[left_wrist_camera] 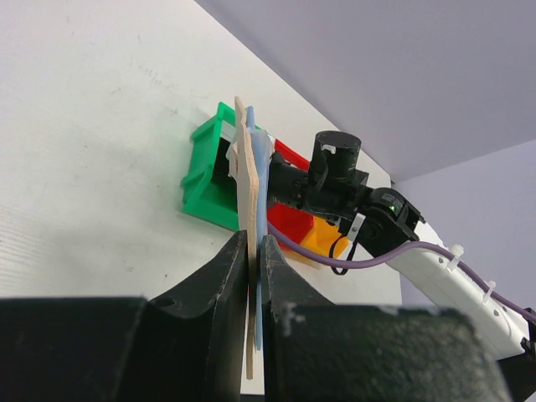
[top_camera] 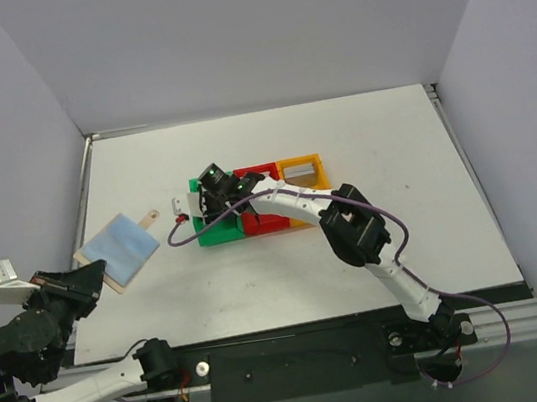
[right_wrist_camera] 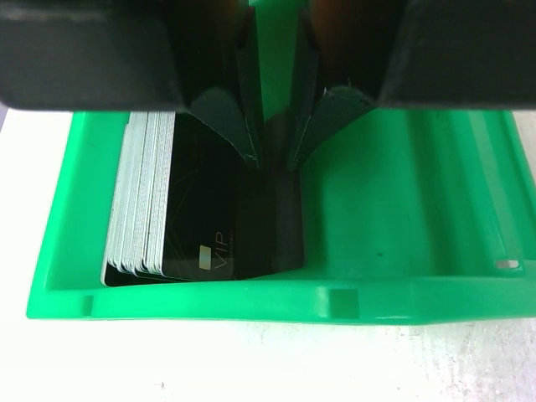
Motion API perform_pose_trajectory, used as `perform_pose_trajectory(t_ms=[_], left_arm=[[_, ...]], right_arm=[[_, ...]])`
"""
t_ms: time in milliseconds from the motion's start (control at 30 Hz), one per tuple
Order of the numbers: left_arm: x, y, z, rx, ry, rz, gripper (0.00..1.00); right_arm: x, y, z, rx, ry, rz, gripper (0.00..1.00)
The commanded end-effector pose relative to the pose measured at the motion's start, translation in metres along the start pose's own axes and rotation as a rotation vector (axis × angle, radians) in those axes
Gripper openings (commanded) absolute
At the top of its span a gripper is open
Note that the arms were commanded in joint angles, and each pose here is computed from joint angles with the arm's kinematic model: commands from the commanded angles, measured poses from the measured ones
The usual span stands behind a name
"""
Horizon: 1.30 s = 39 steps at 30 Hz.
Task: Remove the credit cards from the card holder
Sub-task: Place the credit card in the storage box, then remove the credit card from the card holder.
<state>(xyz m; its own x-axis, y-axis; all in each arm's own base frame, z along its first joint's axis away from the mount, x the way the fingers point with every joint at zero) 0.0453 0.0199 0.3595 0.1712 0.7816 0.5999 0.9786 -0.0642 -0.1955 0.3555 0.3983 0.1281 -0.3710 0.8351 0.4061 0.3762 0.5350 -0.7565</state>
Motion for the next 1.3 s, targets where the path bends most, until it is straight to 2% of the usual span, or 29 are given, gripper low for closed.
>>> perform_pose_trajectory(t_ms=[0,267,400,667,833,967,1100,1200,1233,1267], left_arm=[[0.003,0.001,-0.001,0.003,0.031,-0.009,0.00],[0.002,0.002,-0.002,-0.004,0.032,-0.003,0.00],[0.002,0.002,-0.003,-0.010,0.031,-0.003,0.00],[-0.002,0.004,-0.010,-0.034,0.035,0.010,0.00],[-0.010,0.007,-0.015,-0.050,0.062,0.031,0.00],[-0.025,0.013,-0.027,-0.075,0.090,0.054,0.00],[-0.041,0.019,-0.045,-0.117,0.116,0.082,0.00],[-0.054,0.024,-0.061,-0.163,0.111,0.099,0.00],[-0.057,0.025,-0.069,-0.192,0.109,0.107,0.00],[-0.062,0.026,-0.072,-0.210,0.118,0.128,0.00]], right_arm=[[0.008,-0.013,-0.020,-0.082,0.016,-0.020,0.15],[0.008,-0.015,-0.025,-0.113,0.022,-0.011,0.15],[0.021,-0.027,-0.029,-0.135,0.047,-0.058,0.15],[0.065,-0.097,-0.060,-0.306,0.059,-0.161,0.16],[0.066,-0.143,-0.074,-0.432,0.088,-0.112,0.27],[0.056,-0.184,-0.082,-0.578,0.236,-0.051,0.37],[0.048,-0.226,-0.077,-0.685,0.435,-0.062,0.40],[0.040,-0.266,-0.065,-0.727,0.724,-0.146,0.45],[0.030,-0.270,-0.062,-0.677,0.797,-0.161,0.45],[0.026,-0.285,-0.057,-0.658,0.928,-0.229,0.45]])
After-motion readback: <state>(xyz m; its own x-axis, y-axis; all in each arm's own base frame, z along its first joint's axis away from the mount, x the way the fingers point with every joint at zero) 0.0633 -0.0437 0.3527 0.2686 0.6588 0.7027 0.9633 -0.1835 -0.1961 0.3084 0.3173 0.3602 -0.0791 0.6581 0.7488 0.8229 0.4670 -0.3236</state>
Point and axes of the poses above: each gripper's point midway between its finger pads, its own y axis out along the fingers, its own z axis along the line the jaws close on, x = y × z, the point moved 10 cm from there along -y, back along the fingers, and after that the axes turned 5 degrees about -y, right-handed, at the moved point
